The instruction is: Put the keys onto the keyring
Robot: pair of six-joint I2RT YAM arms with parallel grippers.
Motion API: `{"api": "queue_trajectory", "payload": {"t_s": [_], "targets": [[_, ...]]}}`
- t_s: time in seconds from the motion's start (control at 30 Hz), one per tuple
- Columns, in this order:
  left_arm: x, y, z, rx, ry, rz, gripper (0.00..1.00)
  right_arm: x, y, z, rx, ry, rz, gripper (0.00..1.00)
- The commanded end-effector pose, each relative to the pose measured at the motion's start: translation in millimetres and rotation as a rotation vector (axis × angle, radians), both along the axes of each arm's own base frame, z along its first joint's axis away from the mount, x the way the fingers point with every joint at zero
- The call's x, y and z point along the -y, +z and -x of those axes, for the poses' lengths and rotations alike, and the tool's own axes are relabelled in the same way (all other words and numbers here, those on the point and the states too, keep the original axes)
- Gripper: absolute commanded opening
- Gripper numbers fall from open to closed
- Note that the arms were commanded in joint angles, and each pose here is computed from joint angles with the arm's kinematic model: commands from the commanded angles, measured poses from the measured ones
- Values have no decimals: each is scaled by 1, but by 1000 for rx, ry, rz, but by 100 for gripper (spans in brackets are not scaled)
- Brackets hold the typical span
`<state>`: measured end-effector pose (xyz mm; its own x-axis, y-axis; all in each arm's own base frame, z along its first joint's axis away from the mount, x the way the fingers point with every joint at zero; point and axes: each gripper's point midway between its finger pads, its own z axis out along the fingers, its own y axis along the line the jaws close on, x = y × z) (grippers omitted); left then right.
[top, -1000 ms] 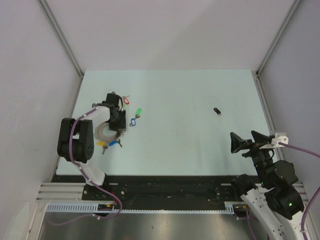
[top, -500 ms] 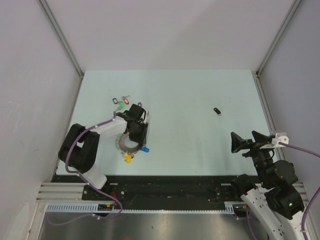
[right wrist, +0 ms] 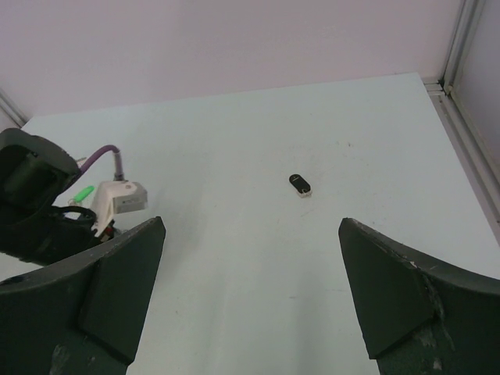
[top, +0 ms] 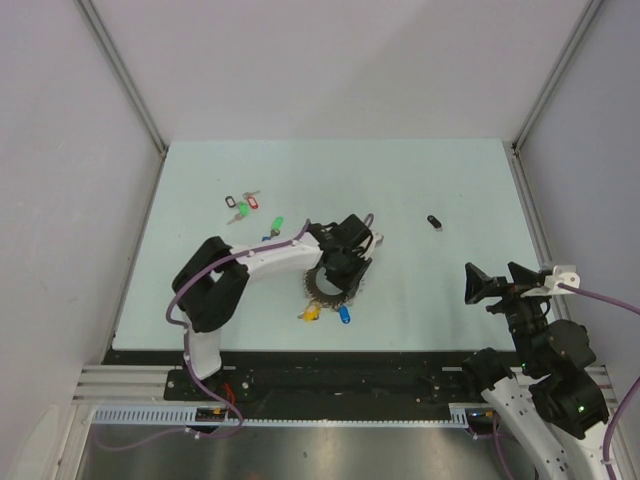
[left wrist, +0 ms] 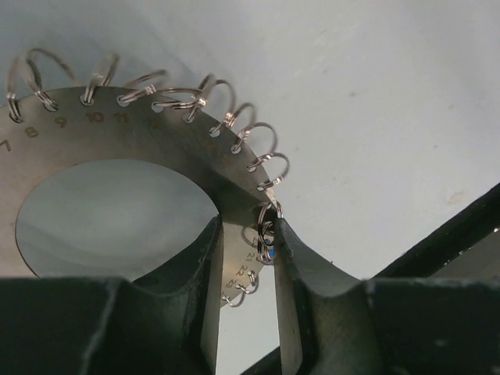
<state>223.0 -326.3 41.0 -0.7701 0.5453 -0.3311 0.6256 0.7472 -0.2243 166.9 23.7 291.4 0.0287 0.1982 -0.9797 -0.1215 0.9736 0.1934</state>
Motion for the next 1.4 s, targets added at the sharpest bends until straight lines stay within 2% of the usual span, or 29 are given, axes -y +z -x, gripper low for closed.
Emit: {"api": "queue_trajectory", "payload": {"t_s": [0.0, 0.13, 0.33, 0.37, 0.43, 0.47, 0.57, 0.6, 0.73, 0.8, 0.83, 0.97, 1.03, 1.2, 1.23, 1.3, 1.37], "targets": [[27, 6, -2, 75, -189, -17, 24, -5, 33, 3, 57, 36, -32, 100], [26, -2, 3, 115, -272, -63, 25, -28, 38, -2, 6, 130, -61, 100], [9, 3, 10, 185, -288, -20, 49, -66, 14, -16, -166, 254, -105, 100], [10, 17, 9, 216, -284, 12, 55, -70, 3, -21, -223, 253, -100, 100], [11, 26, 9, 253, -264, 57, 60, -75, -9, -28, -286, 245, -114, 99], [12, 45, 8, 287, -235, 105, 65, -77, -18, -29, -328, 242, -111, 100], [5, 63, 2, 355, -133, 158, 70, -91, -44, -38, -426, 271, -90, 100], [3, 81, 2, 385, -104, 199, 71, -98, -54, -41, -462, 296, -74, 100], [-41, 109, -6, 444, 95, 190, 80, -125, -88, -47, -572, 386, -69, 100], [-65, 131, -5, 474, 164, 206, 84, -138, -105, -44, -617, 407, -35, 100], [-74, 137, -4, 477, 197, 210, 86, -137, -115, -52, -629, 356, -2, 100], [-104, 166, 5, 475, 226, 291, 96, -168, -149, -50, -679, 385, 140, 92], [-127, 172, 3, 501, 254, 290, 98, -185, -159, -48, -680, 422, 200, 89], [-179, 154, -18, 579, 389, 222, 100, -211, -207, -46, -753, 459, 351, 85], [-182, 136, -16, 557, 401, 213, 100, -219, -209, -45, -743, 477, 375, 83], [-187, 134, -15, 525, 413, 241, 100, -225, -224, -44, -766, 477, 436, 76], [-197, 139, -20, 564, 453, 217, 100, -233, -228, -43, -755, 486, 484, 70]]}}
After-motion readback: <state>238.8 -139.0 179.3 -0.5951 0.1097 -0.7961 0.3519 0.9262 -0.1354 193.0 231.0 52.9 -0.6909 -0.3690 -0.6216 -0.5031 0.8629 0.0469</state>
